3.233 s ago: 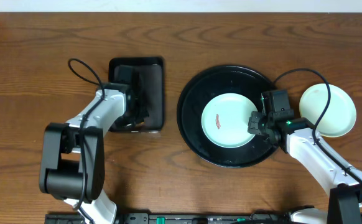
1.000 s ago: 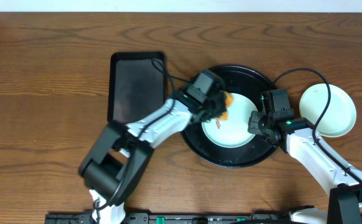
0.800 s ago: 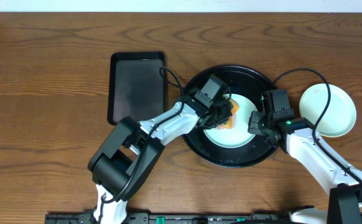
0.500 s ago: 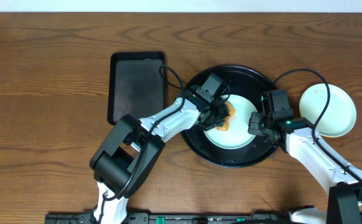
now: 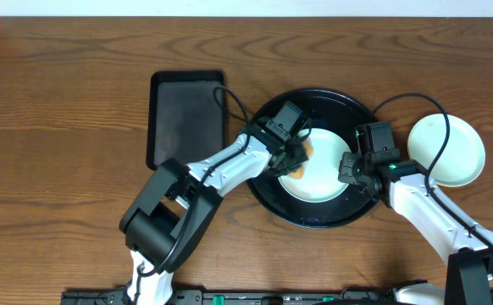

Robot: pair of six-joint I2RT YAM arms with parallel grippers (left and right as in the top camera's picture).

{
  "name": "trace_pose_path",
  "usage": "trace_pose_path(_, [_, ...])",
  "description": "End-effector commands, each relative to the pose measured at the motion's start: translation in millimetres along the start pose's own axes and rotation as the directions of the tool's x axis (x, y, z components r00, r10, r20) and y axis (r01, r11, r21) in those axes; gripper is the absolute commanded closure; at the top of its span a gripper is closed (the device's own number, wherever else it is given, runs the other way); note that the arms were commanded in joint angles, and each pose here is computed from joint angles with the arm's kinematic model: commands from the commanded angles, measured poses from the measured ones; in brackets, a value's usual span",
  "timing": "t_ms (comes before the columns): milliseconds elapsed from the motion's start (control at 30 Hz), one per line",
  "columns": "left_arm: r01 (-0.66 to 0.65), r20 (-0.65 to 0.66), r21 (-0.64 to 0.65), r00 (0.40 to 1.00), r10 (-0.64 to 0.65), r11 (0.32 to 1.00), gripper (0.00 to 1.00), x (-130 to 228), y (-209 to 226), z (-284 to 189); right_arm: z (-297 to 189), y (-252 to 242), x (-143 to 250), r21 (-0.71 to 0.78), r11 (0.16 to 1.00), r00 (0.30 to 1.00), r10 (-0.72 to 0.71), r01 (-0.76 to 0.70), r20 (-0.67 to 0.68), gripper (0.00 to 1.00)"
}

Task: Clean dirty plates on tray and stack at the side
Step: 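Wipe the second green plate with the sponge in the left gripper, then return the sponge to the black rectangular tray with the left gripper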

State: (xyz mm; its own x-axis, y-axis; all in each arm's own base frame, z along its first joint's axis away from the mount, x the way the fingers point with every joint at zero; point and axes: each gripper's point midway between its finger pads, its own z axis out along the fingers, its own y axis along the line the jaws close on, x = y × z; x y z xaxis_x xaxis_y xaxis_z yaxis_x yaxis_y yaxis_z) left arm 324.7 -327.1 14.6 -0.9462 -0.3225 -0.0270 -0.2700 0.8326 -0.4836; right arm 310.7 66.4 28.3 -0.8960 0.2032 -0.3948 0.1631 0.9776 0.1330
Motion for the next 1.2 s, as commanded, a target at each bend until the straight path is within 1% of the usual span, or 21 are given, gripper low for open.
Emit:
trace_pose_path(0, [-0.032, -0.087, 0.067, 0.995, 0.038, 0.997, 0.92, 31, -12, 25, -2, 3, -6, 0.0, 1.0, 1.0, -0.004, 0.004, 0.018, 0.99])
trace_pose_path(33, [-0.051, -0.077, 0.097, 0.995, 0.059, 0.994, 0.93, 32, -21, 26, -2, 3, -5, 0.001, 1.0, 1.0, -0.004, 0.004, 0.016, 0.99])
trace_pose_path(100, [-0.059, -0.057, 0.12, 0.996, 0.067, 0.991, 0.92, 28, -27, 26, -2, 2, -4, 0.003, 1.0, 1.0, -0.004, 0.004, 0.012, 0.99])
trace_pose_path(200, [-0.078, 0.04, 0.072, 0.996, 0.075, 0.994, 0.92, 6, -17, 25, -2, 1, -3, 0.005, 1.0, 1.0, -0.014, 0.014, 0.006, 0.99])
trace_pose_path(300, [-0.153, 0.151, -0.002, 0.977, 0.151, 0.988, 0.93, -24, -3, 21, -2, 1, -3, 0.006, 1.0, 1.0, -0.02, 0.02, 0.006, 0.99])
trace_pose_path(433, [-0.293, 0.258, -0.149, 0.91, 0.324, 0.944, 0.93, -62, 19, 12, -2, 1, -3, 0.005, 1.0, 1.0, -0.02, 0.02, 0.006, 0.99])
trace_pose_path(500, [-0.333, 0.271, -0.236, 0.88, 0.391, 0.913, 0.92, -74, 33, 7, -2, 1, -3, 0.005, 1.0, 1.0, -0.02, 0.02, 0.006, 0.99])
trace_pose_path(600, [-0.359, 0.247, -0.284, 0.869, 0.429, 0.889, 0.93, -76, 43, 5, -2, 1, -3, 0.005, 1.0, 1.0, -0.02, 0.02, 0.006, 0.99])
trace_pose_path(700, [-0.364, 0.217, -0.277, 0.878, 0.426, 0.889, 0.92, -69, 44, 0, -2, 1, -3, 0.005, 1.0, 1.0, -0.02, 0.019, 0.006, 0.99])
trace_pose_path(800, [-0.379, 0.2, -0.204, 0.886, 0.417, 0.903, 0.93, -59, 28, -14, -2, 1, -3, 0.006, 1.0, 1.0, -0.019, 0.019, 0.006, 0.99])
trace_pose_path(900, [-0.389, 0.221, -0.11, 0.888, 0.404, 0.915, 0.92, -56, 4, -44, -2, 1, -3, 0.006, 1.0, 1.0, -0.02, 0.019, 0.006, 0.99])
trace_pose_path(1000, [-0.38, 0.273, -0.08, 0.881, 0.387, 0.922, 0.92, -63, -6, -85, -2, 1, -3, 0.005, 1.0, 1.0, -0.019, 0.019, 0.007, 0.99])
trace_pose_path(1100, [-0.341, 0.302, -0.088, 0.886, 0.351, 0.936, 0.92, -72, 4, -124, -2, 1, -3, 0.006, 1.0, 1.0, -0.019, 0.019, 0.007, 0.99])
trace_pose_path(1167, [-0.287, 0.312, -0.122, 0.898, 0.311, 0.95, 0.92, -82, 23, -145, -2, 1, -3, 0.005, 1.0, 1.0, -0.019, 0.019, 0.007, 0.99])
